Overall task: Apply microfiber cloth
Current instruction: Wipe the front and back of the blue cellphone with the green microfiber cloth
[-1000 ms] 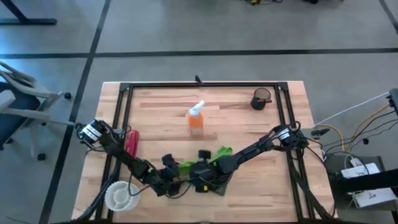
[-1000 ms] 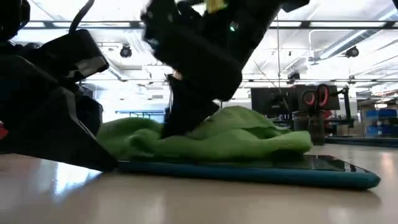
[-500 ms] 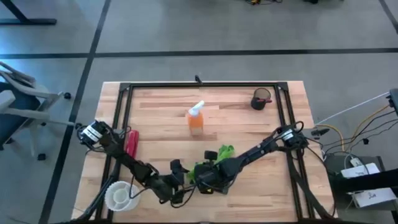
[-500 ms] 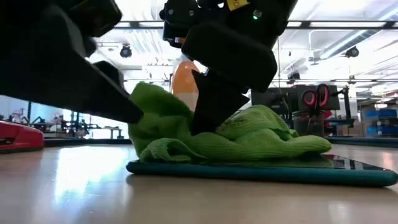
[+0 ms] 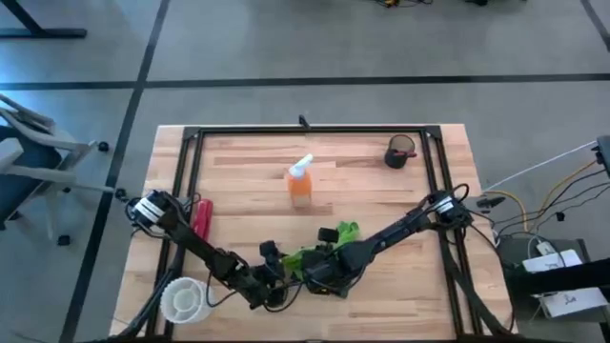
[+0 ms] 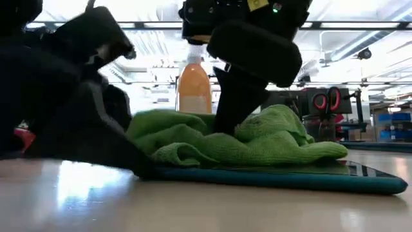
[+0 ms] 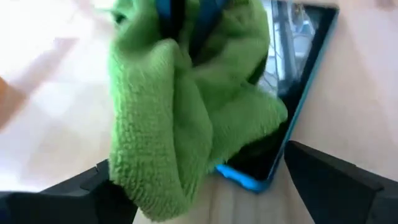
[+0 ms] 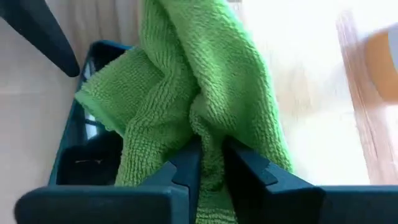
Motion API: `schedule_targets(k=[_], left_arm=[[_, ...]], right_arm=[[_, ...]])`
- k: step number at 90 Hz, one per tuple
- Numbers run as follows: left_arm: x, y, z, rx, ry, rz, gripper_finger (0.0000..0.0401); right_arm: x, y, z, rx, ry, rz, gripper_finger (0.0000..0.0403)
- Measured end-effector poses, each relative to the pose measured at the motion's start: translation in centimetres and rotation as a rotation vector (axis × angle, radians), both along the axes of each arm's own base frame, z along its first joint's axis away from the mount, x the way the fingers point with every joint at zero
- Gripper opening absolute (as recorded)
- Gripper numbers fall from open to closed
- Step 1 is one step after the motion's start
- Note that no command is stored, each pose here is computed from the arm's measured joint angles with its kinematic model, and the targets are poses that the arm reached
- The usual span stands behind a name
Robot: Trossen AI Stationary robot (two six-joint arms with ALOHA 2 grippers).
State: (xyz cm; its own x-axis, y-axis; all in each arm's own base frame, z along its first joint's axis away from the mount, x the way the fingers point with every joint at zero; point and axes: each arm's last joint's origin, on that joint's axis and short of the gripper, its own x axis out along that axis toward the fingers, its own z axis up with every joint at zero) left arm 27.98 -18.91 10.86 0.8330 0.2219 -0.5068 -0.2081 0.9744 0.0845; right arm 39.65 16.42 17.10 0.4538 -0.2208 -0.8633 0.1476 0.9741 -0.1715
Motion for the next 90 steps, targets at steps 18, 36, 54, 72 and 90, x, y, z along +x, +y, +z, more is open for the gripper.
schedule_targets(k=[18,36,54,72,90], left_arm=[[0.5,0.8,0.2,0.05,-0.028,0.065,0.0348],[0.9,1.3,-0.8,0.014,0.009,0.052,0.0348],[0.9,1.2,-0.8,0.011,0.014,0.043,0.0348],[0.8,1.1,-0.8,0.01,0.021,0.036,0.0348],[0.8,1.1,-0.7,0.007,0.022,0.033,0.0348]], right_arm=[[-0.9,-0.4,0.4,-0.01,0.06,-0.041,0.0057],[-1.9,-0.3,0.5,-0.017,0.131,-0.084,0.0071],[-4.4,-0.4,-0.2,-0.033,0.338,-0.163,0.0075],[-7.6,0.7,-1.3,-0.044,0.53,-0.217,0.0067],[-10.7,2.6,-2.2,-0.049,0.655,-0.266,0.0057]])
